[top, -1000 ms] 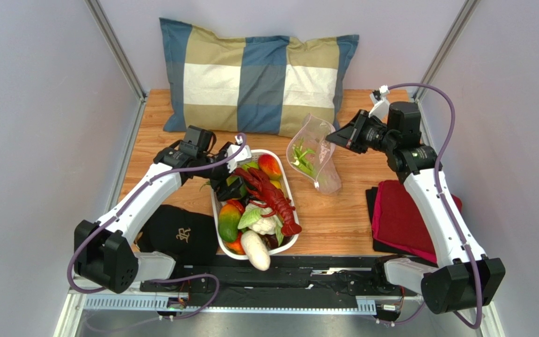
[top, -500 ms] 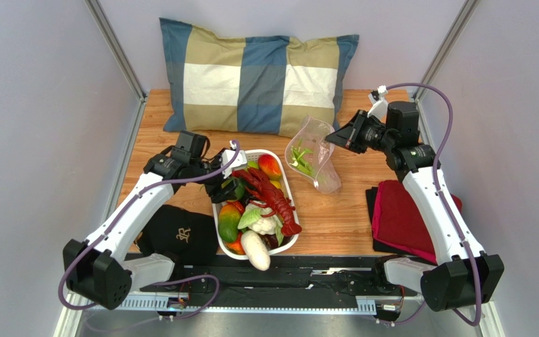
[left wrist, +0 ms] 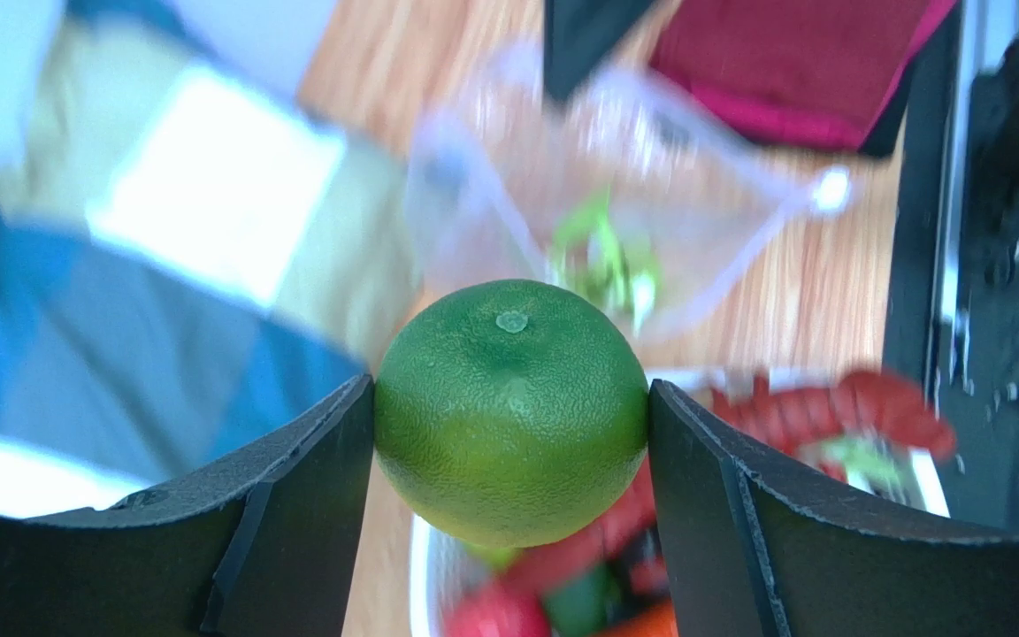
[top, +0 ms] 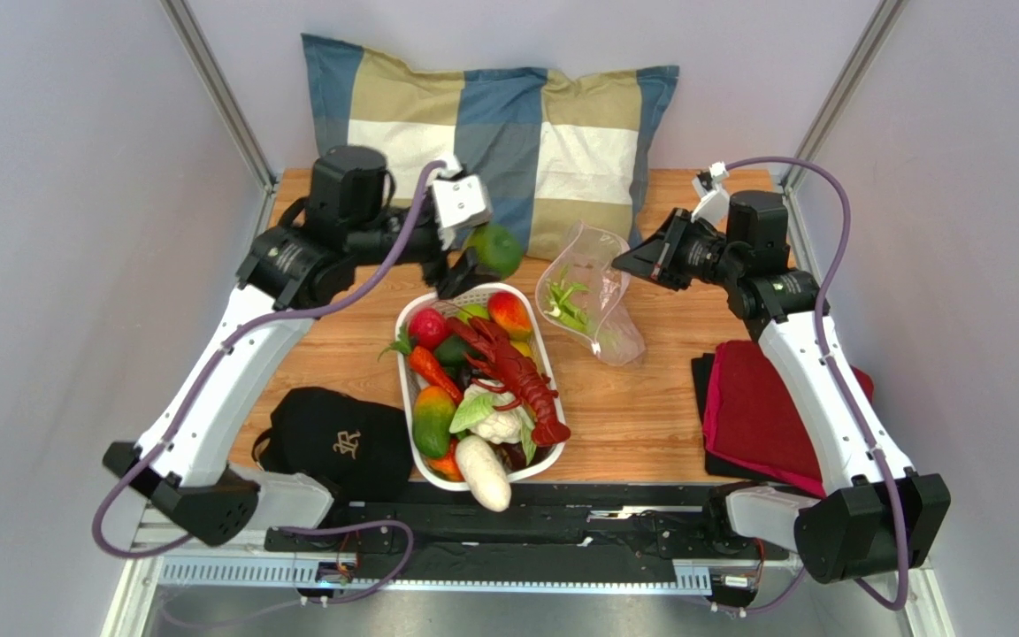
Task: Place the food in the zip-top bag and seal the zipper
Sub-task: Place the fake fruit in the zipper food storage bag, then pick up the fake vegetable from the bin.
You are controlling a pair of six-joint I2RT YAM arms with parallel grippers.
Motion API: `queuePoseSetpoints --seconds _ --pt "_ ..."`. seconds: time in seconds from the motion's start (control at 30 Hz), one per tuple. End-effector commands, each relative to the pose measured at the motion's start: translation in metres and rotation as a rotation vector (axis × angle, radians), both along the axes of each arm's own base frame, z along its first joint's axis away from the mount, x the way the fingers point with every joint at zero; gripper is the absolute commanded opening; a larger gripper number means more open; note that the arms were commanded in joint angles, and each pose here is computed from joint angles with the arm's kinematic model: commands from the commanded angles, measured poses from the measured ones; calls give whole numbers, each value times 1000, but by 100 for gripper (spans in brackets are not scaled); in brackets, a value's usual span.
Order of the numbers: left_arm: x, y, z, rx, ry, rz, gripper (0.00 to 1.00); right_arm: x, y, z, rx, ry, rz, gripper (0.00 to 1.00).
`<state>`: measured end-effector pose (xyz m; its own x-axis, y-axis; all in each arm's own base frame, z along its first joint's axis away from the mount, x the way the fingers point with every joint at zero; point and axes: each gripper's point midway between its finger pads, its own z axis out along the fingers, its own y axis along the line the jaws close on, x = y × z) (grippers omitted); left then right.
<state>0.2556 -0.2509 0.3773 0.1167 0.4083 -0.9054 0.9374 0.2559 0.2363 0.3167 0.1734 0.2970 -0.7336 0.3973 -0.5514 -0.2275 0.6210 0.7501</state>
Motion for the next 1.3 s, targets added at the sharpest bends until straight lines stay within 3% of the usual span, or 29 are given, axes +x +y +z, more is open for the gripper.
queuePoseSetpoints --seconds 0.0,0.27,0.3,0.33,0.43,0.53,0.73,0.9,0.93,0.97,1.1,1.27 --pt "3 -70 38 -99 -42 -105 53 3 3 25 1 -91 21 0" --pt "25 -130 -3 -7 -14 -152 56 -3 4 34 11 -102 31 0" --pt "29 -132 -7 10 -18 -133 59 -3 4 35 13 -105 33 0" --pt "30 -135 -11 18 -13 -125 70 -4 5 37 22 -103 37 0" --pt "39 -137 -13 27 9 -81 88 -5 6 48 34 -121 44 0" --pt "40 -132 1 8 7 -44 96 -7 6 60 47 -141 40 0" --pt "12 -79 31 -93 68 -55 99 -7 -2 62 8 -150 0 0" --pt "-23 9 -26 -6 220 -30 99 -9 -4 51 -9 -132 -4 0" --pt "-21 30 -37 21 197 -9 99 -9 -4 49 -8 -130 -3 0" --pt "-49 46 -61 70 253 -21 99 -9 -4 46 -8 -123 -3 0" --pt "-101 81 -116 206 230 -80 99 -6 -2 40 0 -106 -1 0" --pt "-120 97 -167 299 235 -124 99 -3 -1 35 4 -92 -3 0"
